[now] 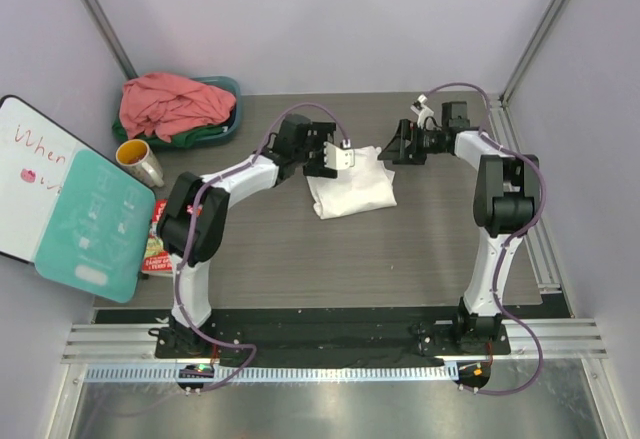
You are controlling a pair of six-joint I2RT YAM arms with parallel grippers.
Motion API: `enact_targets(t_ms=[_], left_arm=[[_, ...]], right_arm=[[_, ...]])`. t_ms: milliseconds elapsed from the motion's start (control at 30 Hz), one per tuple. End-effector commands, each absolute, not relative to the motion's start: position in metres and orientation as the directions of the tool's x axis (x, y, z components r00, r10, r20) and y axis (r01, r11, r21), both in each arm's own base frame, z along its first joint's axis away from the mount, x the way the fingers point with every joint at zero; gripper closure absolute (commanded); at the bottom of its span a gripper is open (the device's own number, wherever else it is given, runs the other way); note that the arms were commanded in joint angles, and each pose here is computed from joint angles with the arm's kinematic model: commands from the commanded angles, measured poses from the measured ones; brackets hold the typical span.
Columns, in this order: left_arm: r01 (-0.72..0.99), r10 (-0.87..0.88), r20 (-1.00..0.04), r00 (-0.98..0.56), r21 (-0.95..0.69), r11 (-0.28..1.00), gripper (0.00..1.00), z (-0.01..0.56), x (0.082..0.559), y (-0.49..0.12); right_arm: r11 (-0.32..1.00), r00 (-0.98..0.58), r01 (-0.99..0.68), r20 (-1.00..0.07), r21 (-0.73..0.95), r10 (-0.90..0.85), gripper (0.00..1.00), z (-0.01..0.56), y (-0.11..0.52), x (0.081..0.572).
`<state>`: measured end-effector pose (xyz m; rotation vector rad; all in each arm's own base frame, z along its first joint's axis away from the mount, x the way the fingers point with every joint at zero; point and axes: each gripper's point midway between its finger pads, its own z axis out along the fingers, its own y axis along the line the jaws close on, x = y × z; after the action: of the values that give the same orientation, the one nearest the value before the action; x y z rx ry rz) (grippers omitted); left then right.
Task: Fold and stack the t-shirts
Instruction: Fold the tshirt
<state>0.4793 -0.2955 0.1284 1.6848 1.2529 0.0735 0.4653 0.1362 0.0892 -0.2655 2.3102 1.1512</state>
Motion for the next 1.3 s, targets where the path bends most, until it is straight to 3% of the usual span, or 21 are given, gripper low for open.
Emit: enact_targets(t_ms=[0,233,767,1267], left_arm=[[0.591,0.733,-0.432,0.526,0.805,0.051,0.05,0.154,0.505,-0.317],[0.562,0.706,-0.398,0.586,0.827,0.000,0.03,0.151,0.494,-0.334],[0.515,0.689,-0.402,0.603,0.856,0.049,0.01,0.165,0.502,-0.354],[0.492,0.701,-0.404,0.587,0.866,0.087,0.00,0.170,0.505,-0.353]], right_arm=[[0.546,-0.838,-0.399,-0.534,0.737,0.109,0.10,0.097,0.142,0.469],[0.583,-0.863,-0.320,-0.484,0.747,0.147,0.10,0.080,0.127,0.466],[0.617,-0.915,-0.190,-0.366,0.763,0.171,0.12,0.033,0.115,0.455],[0.558,-0.944,-0.220,-0.319,0.800,0.086,0.14,0.018,0.166,0.442]])
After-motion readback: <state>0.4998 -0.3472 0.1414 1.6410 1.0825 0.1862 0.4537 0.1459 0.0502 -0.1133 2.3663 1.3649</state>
